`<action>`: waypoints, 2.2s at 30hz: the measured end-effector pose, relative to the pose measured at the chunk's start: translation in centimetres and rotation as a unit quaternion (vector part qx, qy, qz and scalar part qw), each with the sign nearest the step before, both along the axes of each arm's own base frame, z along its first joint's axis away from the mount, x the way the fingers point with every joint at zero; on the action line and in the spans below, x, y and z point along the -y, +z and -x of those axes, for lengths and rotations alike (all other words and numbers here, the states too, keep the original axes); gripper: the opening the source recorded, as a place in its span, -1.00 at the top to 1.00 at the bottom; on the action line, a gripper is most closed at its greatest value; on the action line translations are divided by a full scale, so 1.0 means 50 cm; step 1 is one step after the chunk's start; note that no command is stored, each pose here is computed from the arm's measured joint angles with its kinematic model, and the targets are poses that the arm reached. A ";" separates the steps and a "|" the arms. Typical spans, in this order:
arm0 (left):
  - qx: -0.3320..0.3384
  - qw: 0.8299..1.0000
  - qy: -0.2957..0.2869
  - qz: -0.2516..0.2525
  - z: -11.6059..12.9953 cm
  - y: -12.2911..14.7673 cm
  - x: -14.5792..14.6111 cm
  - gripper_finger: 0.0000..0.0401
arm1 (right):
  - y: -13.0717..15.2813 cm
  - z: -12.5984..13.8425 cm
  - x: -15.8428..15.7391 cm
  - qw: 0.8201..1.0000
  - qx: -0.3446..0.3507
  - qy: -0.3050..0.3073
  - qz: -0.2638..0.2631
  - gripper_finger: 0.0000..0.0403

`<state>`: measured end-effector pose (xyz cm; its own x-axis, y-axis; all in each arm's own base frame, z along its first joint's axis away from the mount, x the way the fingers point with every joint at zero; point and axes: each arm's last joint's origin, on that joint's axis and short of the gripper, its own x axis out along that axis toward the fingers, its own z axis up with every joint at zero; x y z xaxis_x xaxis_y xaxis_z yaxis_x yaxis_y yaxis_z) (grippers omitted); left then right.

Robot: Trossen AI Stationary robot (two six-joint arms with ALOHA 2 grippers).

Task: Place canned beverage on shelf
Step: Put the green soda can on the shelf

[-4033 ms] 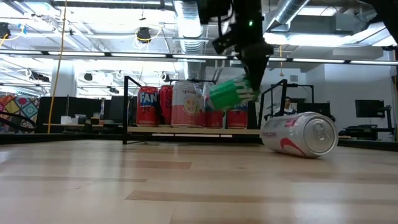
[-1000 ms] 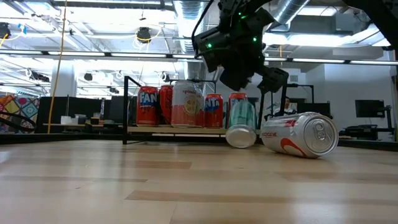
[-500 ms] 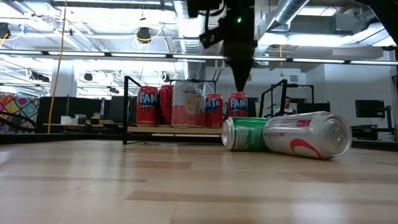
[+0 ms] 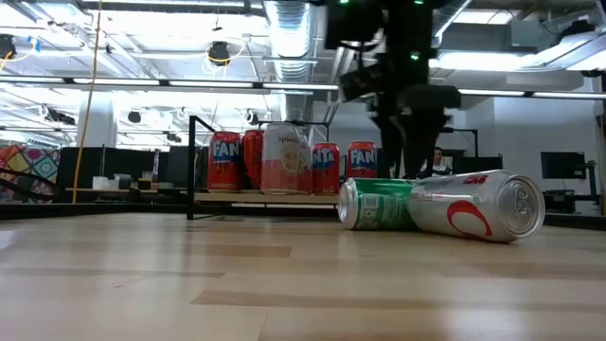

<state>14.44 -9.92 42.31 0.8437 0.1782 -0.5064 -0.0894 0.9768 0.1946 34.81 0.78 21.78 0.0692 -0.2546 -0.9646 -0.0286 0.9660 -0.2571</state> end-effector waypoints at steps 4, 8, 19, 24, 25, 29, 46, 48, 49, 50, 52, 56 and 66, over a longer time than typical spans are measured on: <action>0.008 1.000 0.010 -0.009 0.001 0.001 0.000 -0.62 | -0.017 0.032 0.015 0.999 0.043 0.005 -0.007 -0.91; 0.015 1.000 0.020 -0.007 0.001 0.002 -0.001 -0.62 | -0.045 0.041 0.030 0.998 0.059 0.014 -0.019 -0.91; 0.030 0.999 0.043 0.000 0.001 0.004 -0.002 -0.62 | -0.127 0.038 0.064 0.999 0.022 0.003 -0.037 -0.60; 0.032 0.998 0.047 0.007 0.001 0.004 -0.002 -0.62 | -0.145 0.034 0.073 0.999 0.005 -0.011 -0.045 -0.33; 0.031 0.998 0.046 0.008 0.001 0.004 -0.002 -0.62 | -0.146 0.032 0.069 0.999 0.003 -0.010 -0.044 -0.33; 0.028 0.999 0.042 0.011 0.001 0.003 -0.002 -0.62 | -0.112 0.032 0.046 1.000 -0.021 0.004 0.002 -0.33; 0.033 0.998 0.048 0.007 0.000 0.004 -0.002 -0.62 | 0.039 -0.014 0.033 0.754 -0.335 0.442 0.352 -0.33; 0.032 0.998 0.048 0.007 0.001 0.004 -0.002 -0.62 | 0.040 -0.015 0.057 0.712 -0.393 0.443 0.377 -0.33; 0.033 0.998 0.049 0.008 0.001 0.004 -0.002 -0.62 | 0.039 -0.018 0.069 0.713 -0.398 0.426 0.388 -0.33; 0.033 0.998 0.049 0.010 0.001 0.004 -0.002 -0.62 | 0.037 -0.020 0.082 0.719 -0.399 0.410 0.394 -0.33; 0.033 0.998 0.050 0.011 0.001 0.004 -0.002 -0.62 | 0.026 -0.013 0.104 0.715 -0.424 0.395 0.392 -0.33; 0.033 0.998 0.050 0.011 0.000 0.004 -0.002 -0.62 | -0.019 0.003 0.143 0.709 -0.463 0.388 0.364 -0.33; 0.034 0.998 0.053 0.018 0.001 0.004 -0.002 -0.62 | -0.077 0.029 0.161 0.701 -0.487 0.384 0.352 -0.33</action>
